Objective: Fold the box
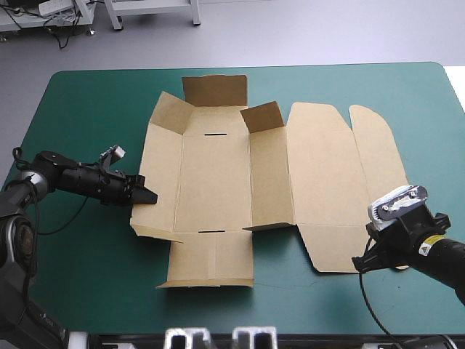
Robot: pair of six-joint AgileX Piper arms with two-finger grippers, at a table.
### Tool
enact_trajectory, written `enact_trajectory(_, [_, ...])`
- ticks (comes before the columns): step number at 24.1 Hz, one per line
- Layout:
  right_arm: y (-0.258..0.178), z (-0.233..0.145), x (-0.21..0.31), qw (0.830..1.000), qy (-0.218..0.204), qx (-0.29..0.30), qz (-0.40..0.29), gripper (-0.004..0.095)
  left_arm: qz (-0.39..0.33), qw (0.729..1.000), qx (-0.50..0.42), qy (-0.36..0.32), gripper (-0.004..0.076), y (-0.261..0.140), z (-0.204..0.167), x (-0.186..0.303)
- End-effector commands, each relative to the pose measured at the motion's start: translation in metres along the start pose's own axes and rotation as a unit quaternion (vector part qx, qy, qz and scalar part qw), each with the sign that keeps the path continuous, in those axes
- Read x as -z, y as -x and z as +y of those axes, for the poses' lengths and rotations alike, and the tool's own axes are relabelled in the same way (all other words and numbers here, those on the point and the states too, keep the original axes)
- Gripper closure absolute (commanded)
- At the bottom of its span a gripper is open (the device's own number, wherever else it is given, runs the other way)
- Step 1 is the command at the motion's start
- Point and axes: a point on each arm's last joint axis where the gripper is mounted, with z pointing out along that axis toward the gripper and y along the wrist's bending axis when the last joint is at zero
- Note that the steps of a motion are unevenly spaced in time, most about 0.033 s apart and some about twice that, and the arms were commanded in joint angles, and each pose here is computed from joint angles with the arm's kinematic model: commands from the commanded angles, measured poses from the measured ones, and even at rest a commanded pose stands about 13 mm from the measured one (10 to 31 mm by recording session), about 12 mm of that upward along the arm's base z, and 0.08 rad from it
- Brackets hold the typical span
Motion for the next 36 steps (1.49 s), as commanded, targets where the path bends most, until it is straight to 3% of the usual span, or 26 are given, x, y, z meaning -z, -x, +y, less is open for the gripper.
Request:
enact_trajectory(1, [0.010, -0.001, 0.006, 0.999, -0.005, -0.003, -0.037, 0.0928, -0.057, 0.998, -0.021, -0.021, 0.0731, 0.011, -0.017, 0.011])
enact_trajectory(5, [0.010, -0.001, 0.006, 0.999, -0.005, -0.003, -0.037, 0.0928, -0.077, 0.993, -0.048, -0.072, 0.0732, 0.015, -0.027, 0.013])
enact_trajectory(12, [0.010, -0.001, 0.006, 0.999, -0.005, -0.003, -0.037, 0.0928, -0.046, 0.990, -0.101, -0.086, 0.0734, 0.018, -0.044, 0.019])
enact_trajectory(19, [0.010, -0.001, 0.006, 0.999, -0.005, -0.003, -0.037, 0.0928, 0.017, 0.980, -0.201, -0.006, 0.0734, 0.034, -0.085, 0.020])
enact_trajectory(21, [0.010, -0.001, 0.006, 0.999, -0.005, -0.003, -0.037, 0.0928, 0.042, 0.968, -0.242, 0.046, 0.0734, 0.042, -0.106, 0.019])
enact_trajectory(24, [0.010, 0.000, 0.006, 0.999, -0.002, -0.005, -0.038, 0.0928, 0.036, 0.935, -0.336, 0.107, 0.0734, 0.057, -0.149, 0.026])
enact_trajectory(27, [0.010, 0.000, 0.006, 0.999, -0.003, -0.006, -0.038, 0.0928, 0.008, 0.912, -0.393, 0.119, 0.0734, 0.064, -0.182, 0.033])
enact_trajectory(34, [0.019, -0.004, 0.007, 0.992, -0.017, -0.083, -0.092, 0.0928, -0.091, 0.804, -0.547, 0.214, 0.0734, 0.077, -0.249, 0.035])
enact_trajectory(36, [0.024, -0.006, 0.009, 0.987, -0.023, -0.109, -0.115, 0.0928, -0.112, 0.787, -0.566, 0.221, 0.0734, 0.078, -0.263, 0.038])
